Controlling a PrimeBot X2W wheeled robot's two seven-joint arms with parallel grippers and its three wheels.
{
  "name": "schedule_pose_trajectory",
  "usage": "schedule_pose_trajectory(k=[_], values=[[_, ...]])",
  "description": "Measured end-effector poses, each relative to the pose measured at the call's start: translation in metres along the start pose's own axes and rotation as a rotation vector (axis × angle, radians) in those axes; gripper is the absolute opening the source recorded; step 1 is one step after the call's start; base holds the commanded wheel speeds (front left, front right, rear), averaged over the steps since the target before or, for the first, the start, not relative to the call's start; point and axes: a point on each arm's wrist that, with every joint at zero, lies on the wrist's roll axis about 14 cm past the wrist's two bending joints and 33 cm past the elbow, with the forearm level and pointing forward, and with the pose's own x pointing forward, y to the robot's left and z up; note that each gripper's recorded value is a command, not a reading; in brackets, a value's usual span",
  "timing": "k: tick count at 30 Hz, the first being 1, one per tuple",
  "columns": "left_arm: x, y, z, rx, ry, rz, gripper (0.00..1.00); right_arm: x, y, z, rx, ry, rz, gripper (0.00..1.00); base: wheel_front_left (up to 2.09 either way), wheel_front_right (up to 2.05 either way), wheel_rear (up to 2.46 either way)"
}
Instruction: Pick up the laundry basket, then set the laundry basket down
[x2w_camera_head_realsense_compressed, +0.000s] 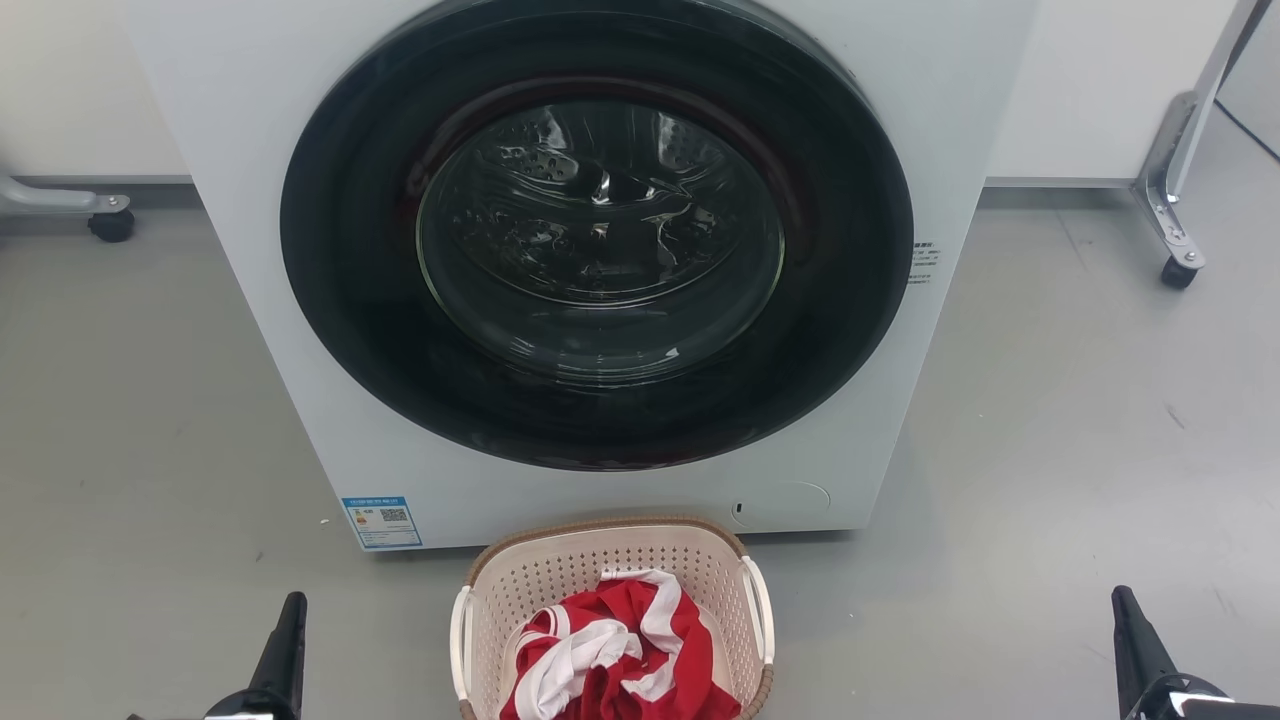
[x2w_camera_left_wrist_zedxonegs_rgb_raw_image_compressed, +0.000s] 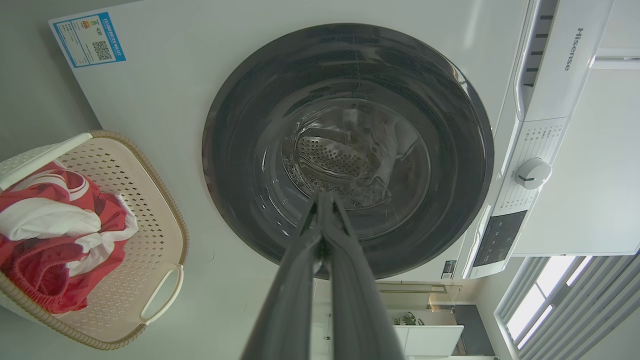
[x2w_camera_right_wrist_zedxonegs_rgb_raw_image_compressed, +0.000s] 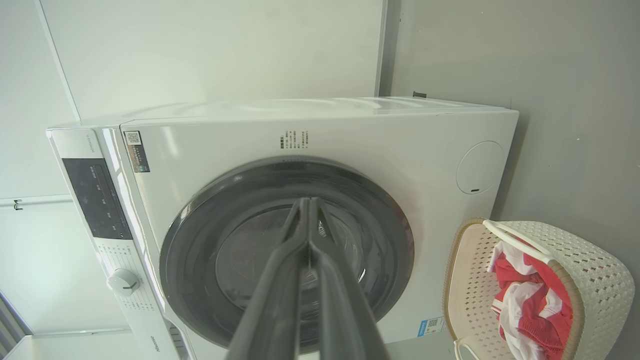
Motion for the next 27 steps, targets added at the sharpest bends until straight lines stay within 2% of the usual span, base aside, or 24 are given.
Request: schedule_pose_trajectory(k=[27], values=[[0.0,0.0,0.0,0.0,0.0,0.0,0.0,0.0,0.0,0.0,0.0,0.0,0.0,0.0,0.0,0.0,0.0]])
